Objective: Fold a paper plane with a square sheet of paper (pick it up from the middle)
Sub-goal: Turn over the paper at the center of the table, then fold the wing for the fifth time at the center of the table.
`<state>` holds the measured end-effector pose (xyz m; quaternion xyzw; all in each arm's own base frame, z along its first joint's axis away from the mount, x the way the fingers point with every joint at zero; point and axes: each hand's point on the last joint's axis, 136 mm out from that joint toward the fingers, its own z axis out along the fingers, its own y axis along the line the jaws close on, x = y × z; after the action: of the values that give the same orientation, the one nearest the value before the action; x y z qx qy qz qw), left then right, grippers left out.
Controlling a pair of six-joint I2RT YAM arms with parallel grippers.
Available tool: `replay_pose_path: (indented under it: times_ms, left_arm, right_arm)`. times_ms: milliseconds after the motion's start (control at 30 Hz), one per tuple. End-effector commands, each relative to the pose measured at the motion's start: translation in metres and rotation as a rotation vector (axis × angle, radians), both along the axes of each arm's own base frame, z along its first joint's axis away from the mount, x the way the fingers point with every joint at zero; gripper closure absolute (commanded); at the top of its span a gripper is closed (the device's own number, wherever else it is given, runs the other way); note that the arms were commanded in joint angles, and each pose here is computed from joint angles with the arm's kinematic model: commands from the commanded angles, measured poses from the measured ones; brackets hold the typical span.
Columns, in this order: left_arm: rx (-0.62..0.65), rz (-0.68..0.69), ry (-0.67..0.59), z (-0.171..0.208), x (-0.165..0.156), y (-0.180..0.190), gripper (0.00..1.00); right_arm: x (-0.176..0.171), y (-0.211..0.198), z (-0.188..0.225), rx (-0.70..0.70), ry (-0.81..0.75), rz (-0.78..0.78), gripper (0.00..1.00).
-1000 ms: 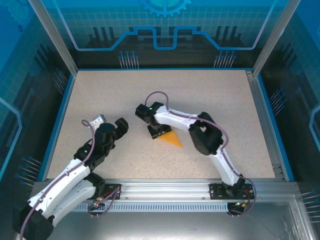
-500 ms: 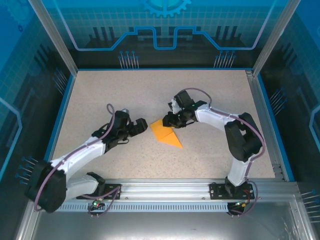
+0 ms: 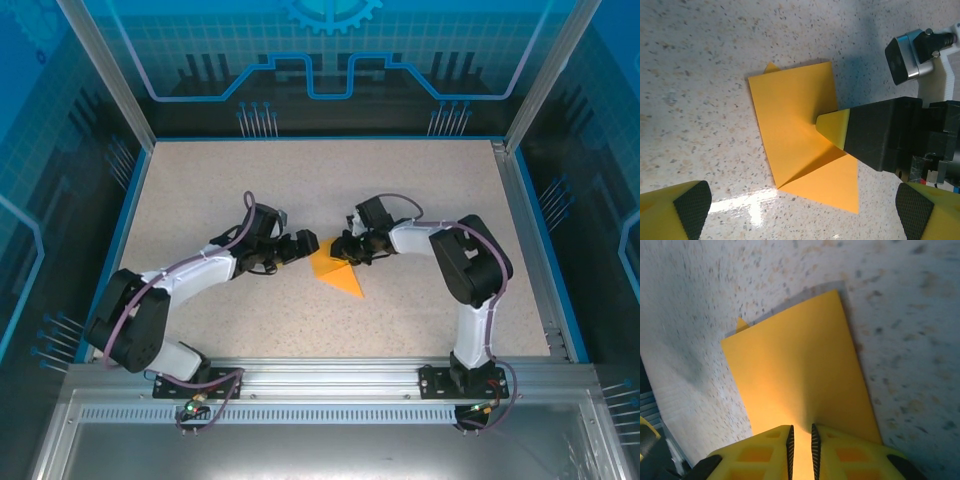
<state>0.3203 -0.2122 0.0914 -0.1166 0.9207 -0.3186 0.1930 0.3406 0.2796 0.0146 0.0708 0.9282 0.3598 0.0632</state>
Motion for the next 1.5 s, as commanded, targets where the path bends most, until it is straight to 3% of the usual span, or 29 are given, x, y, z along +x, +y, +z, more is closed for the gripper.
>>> replay_pose_path:
  times_ms: [0, 167, 267, 367, 500, 633, 867, 1200, 1467]
  left_arm:
    - [-0.025, -0.055, 0.010, 0.003, 0.000, -0.013, 0.01]
    - [-0.032, -0.065, 0.037, -0.004, 0.001, -0.018, 0.04]
    - [-0.041, -0.071, 0.053, -0.007, 0.001, -0.022, 0.06]
    - [-0.054, -0.066, 0.074, -0.011, 0.001, -0.023, 0.08]
    - [-0.058, -0.064, 0.090, -0.017, 0.001, -0.025, 0.09]
    - [-0.073, -0.078, 0.114, -0.020, 0.002, -0.030, 0.12]
    - [-0.076, -0.092, 0.156, -0.027, 0.004, -0.035, 0.13]
    - [-0.087, -0.117, 0.190, -0.033, 0.003, -0.042, 0.13]
    - [-0.073, -0.142, 0.205, -0.033, 0.002, -0.050, 0.13]
  right_arm:
    - [-0.012, -0.030, -0.031, -0.084, 0.115, -0.242, 0.79]
    - [-0.032, -0.030, -0.037, -0.079, 0.137, -0.350, 0.79]
    - [-0.020, -0.021, -0.015, -0.016, 0.074, -0.274, 0.76]
    - [-0.011, -0.023, 0.021, -0.056, -0.024, -0.168, 0.73]
    - [-0.020, -0.027, 0.058, -0.098, -0.118, -0.063, 0.69]
    - [-0.034, -0.027, 0.066, -0.077, -0.129, -0.002, 0.70]
    - [-0.053, -0.020, 0.041, -0.031, -0.044, 0.066, 0.77]
    - [-0.062, -0.045, -0.009, -0.104, 0.055, 0.033, 0.79]
    - [-0.067, -0.060, -0.032, 0.020, 0.126, -0.025, 0.79]
